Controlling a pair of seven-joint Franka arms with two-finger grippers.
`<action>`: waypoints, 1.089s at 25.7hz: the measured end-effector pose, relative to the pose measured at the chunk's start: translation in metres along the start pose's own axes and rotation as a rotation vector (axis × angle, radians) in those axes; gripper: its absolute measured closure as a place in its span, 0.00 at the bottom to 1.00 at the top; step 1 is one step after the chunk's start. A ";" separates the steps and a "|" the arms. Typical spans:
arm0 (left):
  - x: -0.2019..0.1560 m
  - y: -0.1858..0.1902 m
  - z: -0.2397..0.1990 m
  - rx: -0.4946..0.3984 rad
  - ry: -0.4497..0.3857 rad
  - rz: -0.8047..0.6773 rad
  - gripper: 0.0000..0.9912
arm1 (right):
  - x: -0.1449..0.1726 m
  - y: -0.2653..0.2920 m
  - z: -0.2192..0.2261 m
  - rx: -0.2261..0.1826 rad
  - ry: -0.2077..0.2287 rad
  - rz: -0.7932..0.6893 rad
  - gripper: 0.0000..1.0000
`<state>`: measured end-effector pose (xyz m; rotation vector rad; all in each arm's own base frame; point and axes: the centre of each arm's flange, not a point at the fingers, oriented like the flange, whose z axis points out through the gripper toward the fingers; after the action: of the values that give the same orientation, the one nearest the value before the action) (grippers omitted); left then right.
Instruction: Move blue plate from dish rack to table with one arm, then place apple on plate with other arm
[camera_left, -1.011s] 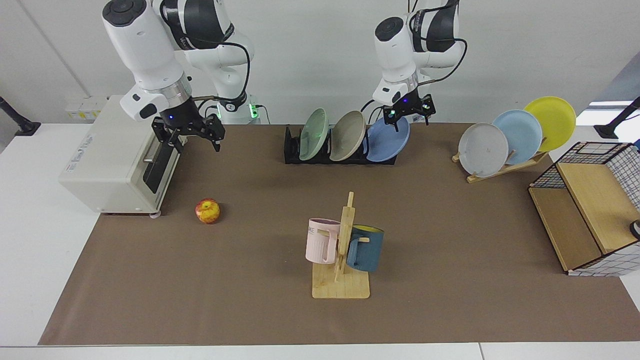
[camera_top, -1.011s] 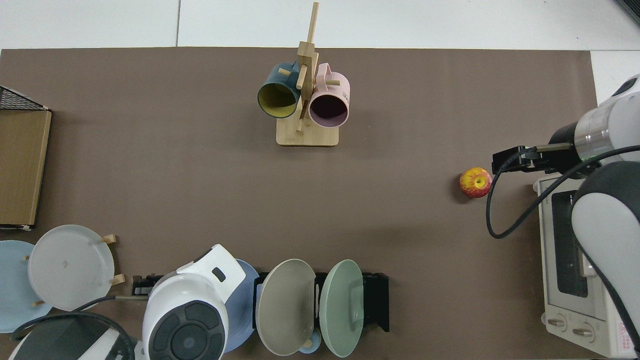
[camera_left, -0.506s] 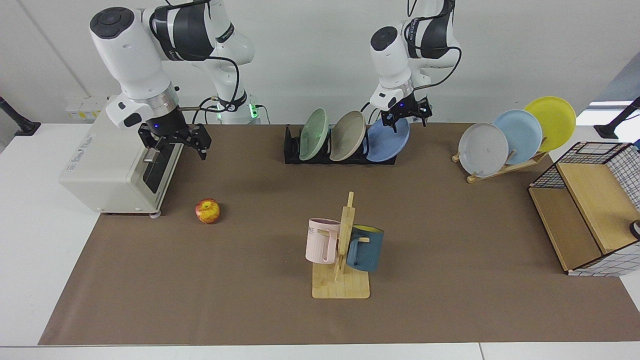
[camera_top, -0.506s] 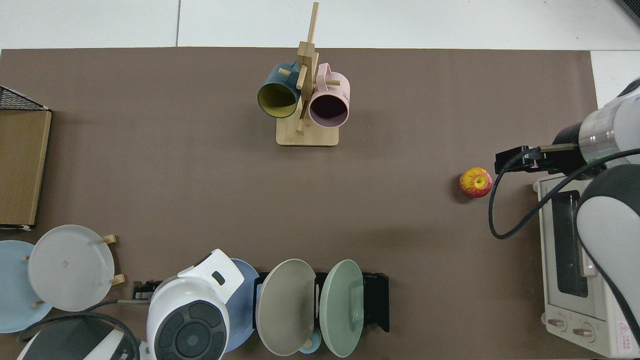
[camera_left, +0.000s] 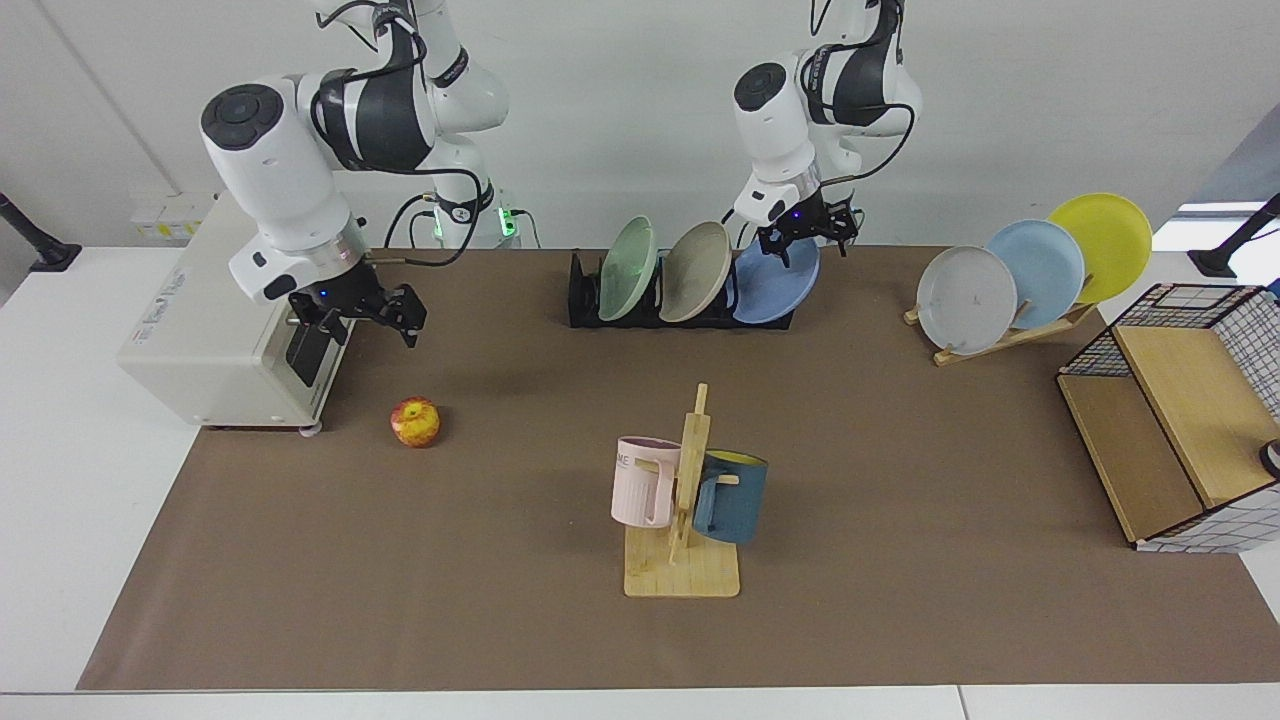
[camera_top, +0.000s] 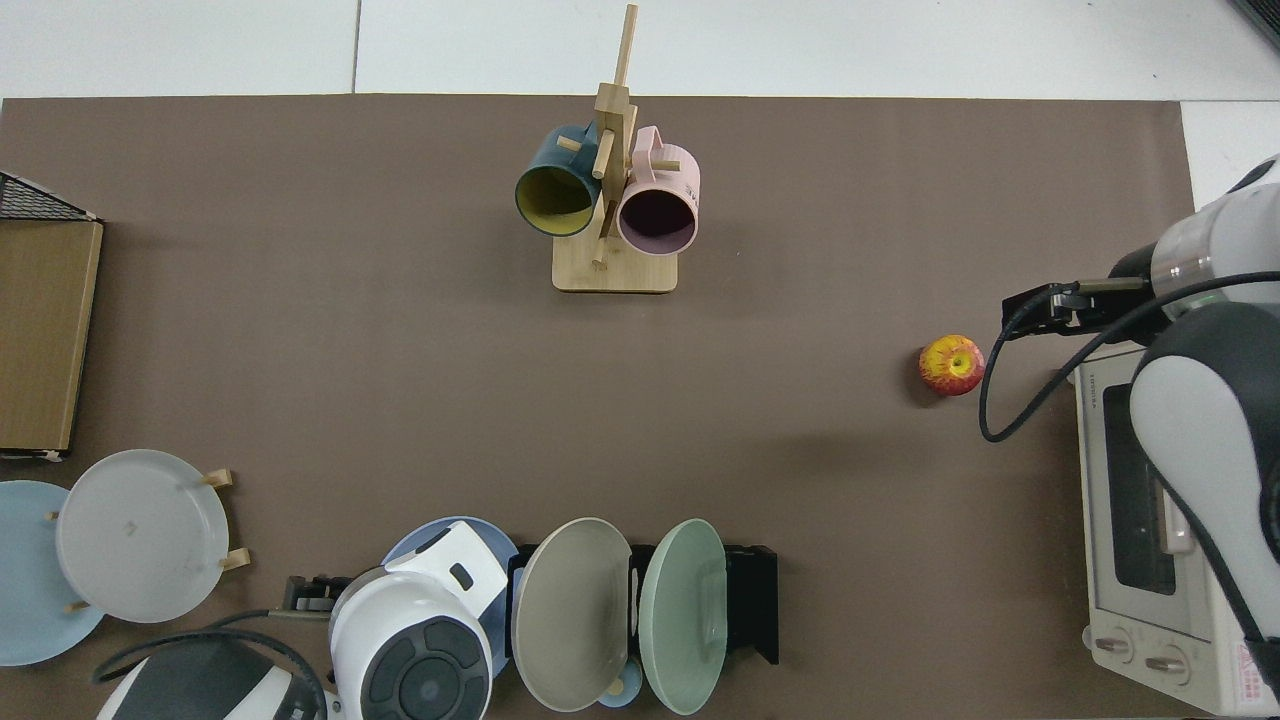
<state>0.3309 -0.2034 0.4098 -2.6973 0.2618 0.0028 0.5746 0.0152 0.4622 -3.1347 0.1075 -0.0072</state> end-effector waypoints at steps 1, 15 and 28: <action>0.000 0.000 0.001 0.000 0.000 0.001 0.00 | -0.001 0.000 0.007 0.000 0.003 -0.001 0.00; -0.001 0.002 0.007 -0.001 -0.004 0.014 0.33 | 0.016 0.001 0.102 -0.024 0.034 -0.019 0.00; 0.003 0.005 0.016 -0.012 -0.014 0.041 0.43 | 0.022 0.004 0.155 -0.040 -0.005 -0.036 0.00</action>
<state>0.3333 -0.2015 0.3931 -2.7020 0.3134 0.0348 0.5974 0.0104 0.3074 -3.1760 0.0516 0.0024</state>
